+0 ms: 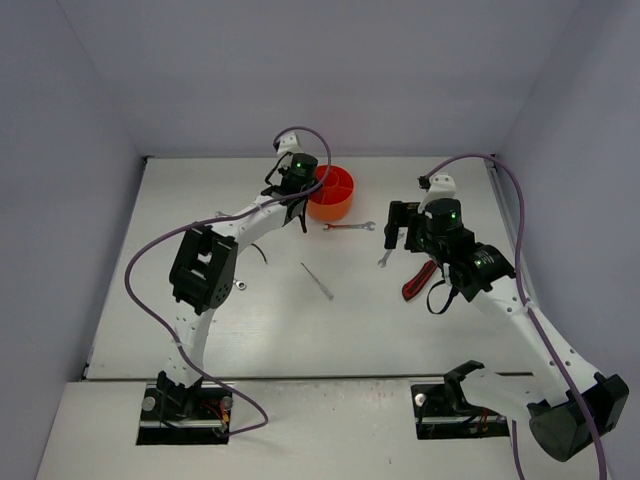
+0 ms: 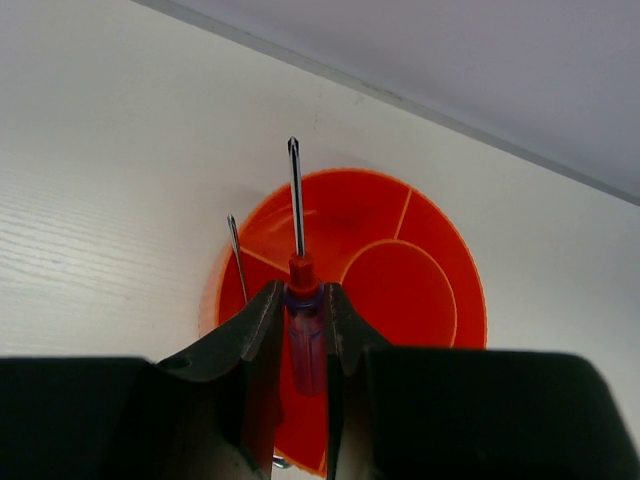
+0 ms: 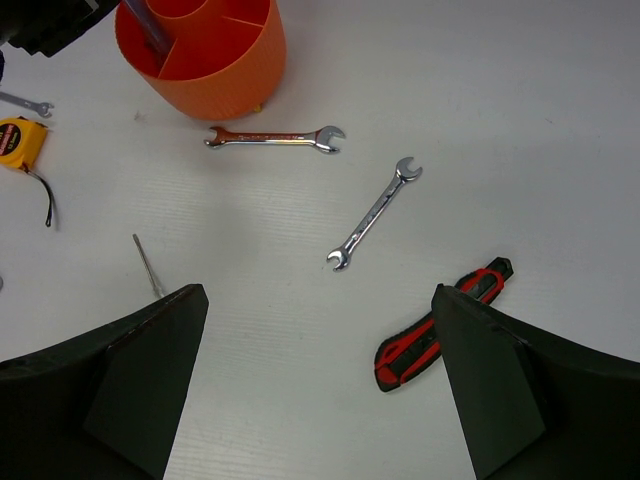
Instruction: Sort the tools into containers
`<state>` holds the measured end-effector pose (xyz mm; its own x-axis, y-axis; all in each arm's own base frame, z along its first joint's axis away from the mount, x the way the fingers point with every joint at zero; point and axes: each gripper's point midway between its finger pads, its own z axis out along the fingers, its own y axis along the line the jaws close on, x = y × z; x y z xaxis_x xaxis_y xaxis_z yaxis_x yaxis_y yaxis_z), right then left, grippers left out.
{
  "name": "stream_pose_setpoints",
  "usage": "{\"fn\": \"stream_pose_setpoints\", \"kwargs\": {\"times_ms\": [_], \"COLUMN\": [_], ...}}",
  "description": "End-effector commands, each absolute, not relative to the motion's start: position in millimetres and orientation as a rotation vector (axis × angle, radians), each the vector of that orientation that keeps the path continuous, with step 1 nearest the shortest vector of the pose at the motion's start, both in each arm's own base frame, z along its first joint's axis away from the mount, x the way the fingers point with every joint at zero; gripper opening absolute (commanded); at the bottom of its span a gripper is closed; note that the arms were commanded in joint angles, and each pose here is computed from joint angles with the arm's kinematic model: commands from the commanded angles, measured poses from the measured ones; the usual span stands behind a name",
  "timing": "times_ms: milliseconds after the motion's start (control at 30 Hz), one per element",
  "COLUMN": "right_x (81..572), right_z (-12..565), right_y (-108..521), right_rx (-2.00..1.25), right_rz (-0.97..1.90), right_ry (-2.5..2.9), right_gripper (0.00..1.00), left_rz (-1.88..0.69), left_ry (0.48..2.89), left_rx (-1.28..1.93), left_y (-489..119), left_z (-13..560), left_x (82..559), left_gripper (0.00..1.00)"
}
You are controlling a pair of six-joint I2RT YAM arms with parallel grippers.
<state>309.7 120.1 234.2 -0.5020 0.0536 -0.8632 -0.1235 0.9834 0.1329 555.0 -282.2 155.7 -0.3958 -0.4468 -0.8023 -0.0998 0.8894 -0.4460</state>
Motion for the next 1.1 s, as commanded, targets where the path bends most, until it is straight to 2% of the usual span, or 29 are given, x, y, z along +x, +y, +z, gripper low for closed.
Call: {"fn": "stream_pose_setpoints", "kwargs": {"times_ms": [0, 267, 400, 533, 833, 1067], "right_x": [321, 320, 319, 320, 311, 294], "right_z": [243, 240, 237, 233, 199, 149], "right_y": [119, 118, 119, 123, 180, 235], "right_rx": [-0.033, -0.045, -0.058, -0.086, -0.331, -0.543], "right_rz": [0.199, 0.191, 0.192, 0.201, 0.368, 0.389], "right_ry": [2.044, 2.051, 2.057, 2.071, 2.185, 2.305], "right_gripper": [0.93, 0.93, 0.93, 0.92, 0.74, 0.69], "left_rz": [-0.503, -0.440, -0.421, -0.403, -0.340, -0.292], "left_ry": [1.795, 1.800, 1.811, 1.866, 2.044, 2.122], "left_rx": [-0.407, -0.421, -0.437, -0.481, -0.403, -0.287], "left_y": [-291, -273, -263, -253, -221, -195], "left_z": [234, 249, 262, 262, 250, 233], "left_x": [549, 536, 526, 507, 439, 391], "left_gripper": [0.17, 0.42, 0.50, 0.52, 0.52, 0.52]}}
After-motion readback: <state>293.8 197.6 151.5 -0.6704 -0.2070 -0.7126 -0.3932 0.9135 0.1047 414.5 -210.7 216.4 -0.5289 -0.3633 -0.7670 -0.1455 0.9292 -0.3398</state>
